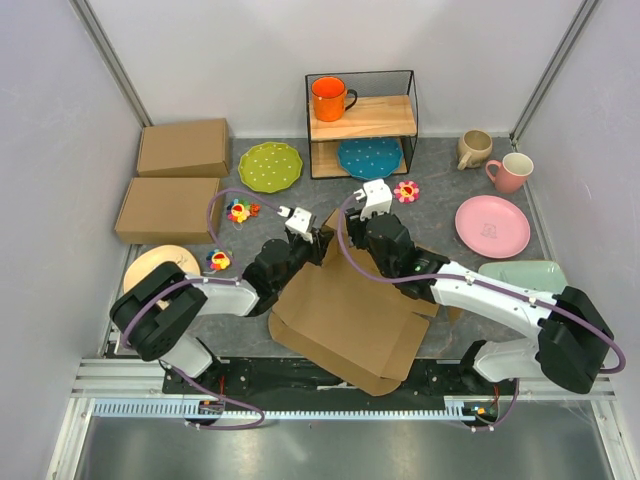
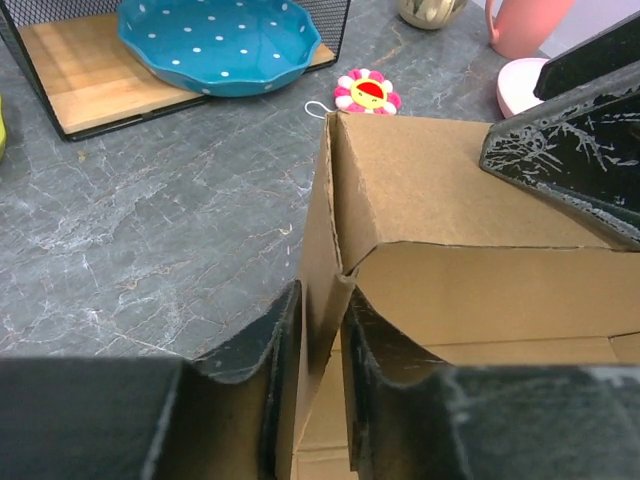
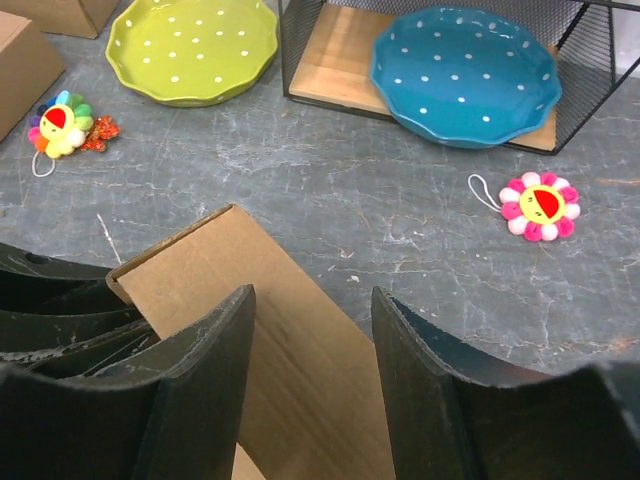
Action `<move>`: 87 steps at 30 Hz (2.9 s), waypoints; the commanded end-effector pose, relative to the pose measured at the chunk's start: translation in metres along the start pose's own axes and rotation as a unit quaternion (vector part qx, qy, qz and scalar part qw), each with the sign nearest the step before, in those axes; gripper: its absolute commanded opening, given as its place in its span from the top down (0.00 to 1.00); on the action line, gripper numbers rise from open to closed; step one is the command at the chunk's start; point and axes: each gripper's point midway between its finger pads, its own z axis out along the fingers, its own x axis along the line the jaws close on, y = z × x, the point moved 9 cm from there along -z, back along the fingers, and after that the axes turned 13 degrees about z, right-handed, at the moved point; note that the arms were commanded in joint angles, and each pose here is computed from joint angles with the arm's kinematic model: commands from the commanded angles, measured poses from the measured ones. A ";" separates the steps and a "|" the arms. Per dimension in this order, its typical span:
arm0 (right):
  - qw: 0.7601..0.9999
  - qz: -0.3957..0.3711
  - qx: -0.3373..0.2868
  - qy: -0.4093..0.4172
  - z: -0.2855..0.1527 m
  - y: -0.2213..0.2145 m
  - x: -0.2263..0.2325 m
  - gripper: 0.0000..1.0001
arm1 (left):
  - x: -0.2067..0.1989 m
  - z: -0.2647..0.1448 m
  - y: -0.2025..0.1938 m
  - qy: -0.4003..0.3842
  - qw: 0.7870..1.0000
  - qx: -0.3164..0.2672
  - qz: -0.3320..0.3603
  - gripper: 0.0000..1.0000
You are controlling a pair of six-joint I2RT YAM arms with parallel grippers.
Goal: Fold the paper box
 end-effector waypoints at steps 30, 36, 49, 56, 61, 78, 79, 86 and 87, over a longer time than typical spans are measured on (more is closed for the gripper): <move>0.965 0.078 -0.063 -0.242 -0.102 0.019 -0.098 0.30 | 0.030 -0.009 -0.010 0.177 0.961 0.190 0.092 0.98; 0.962 0.077 -0.039 -0.257 -0.095 0.001 -0.099 0.35 | 0.025 -0.003 -0.016 0.148 0.951 0.261 0.073 0.98; 0.953 0.163 0.051 -0.251 -0.078 -0.061 -0.106 0.39 | 0.031 -0.011 -0.015 0.148 0.945 0.289 0.041 0.98; 0.949 0.160 0.074 -0.263 -0.067 -0.087 -0.111 0.28 | 0.030 -0.014 -0.013 0.130 0.933 0.332 0.038 0.98; 0.944 0.165 0.101 -0.269 -0.054 -0.104 -0.115 0.25 | 0.027 -0.017 -0.022 0.117 0.927 0.355 0.025 0.98; 0.948 0.199 0.123 -0.215 -0.034 -0.110 -0.109 0.53 | 0.024 -0.023 -0.030 0.118 0.923 0.365 0.003 0.98; 0.949 0.202 0.125 -0.208 -0.032 -0.108 -0.107 0.56 | 0.024 -0.025 -0.032 0.117 0.922 0.368 0.003 0.98; 0.961 0.176 0.129 -0.171 -0.026 -0.106 -0.094 0.71 | 0.023 -0.026 -0.032 0.117 0.923 0.366 -0.005 0.98; 0.965 0.156 0.132 -0.167 -0.024 -0.104 -0.091 0.72 | 0.022 -0.025 -0.032 0.116 0.923 0.366 -0.007 0.98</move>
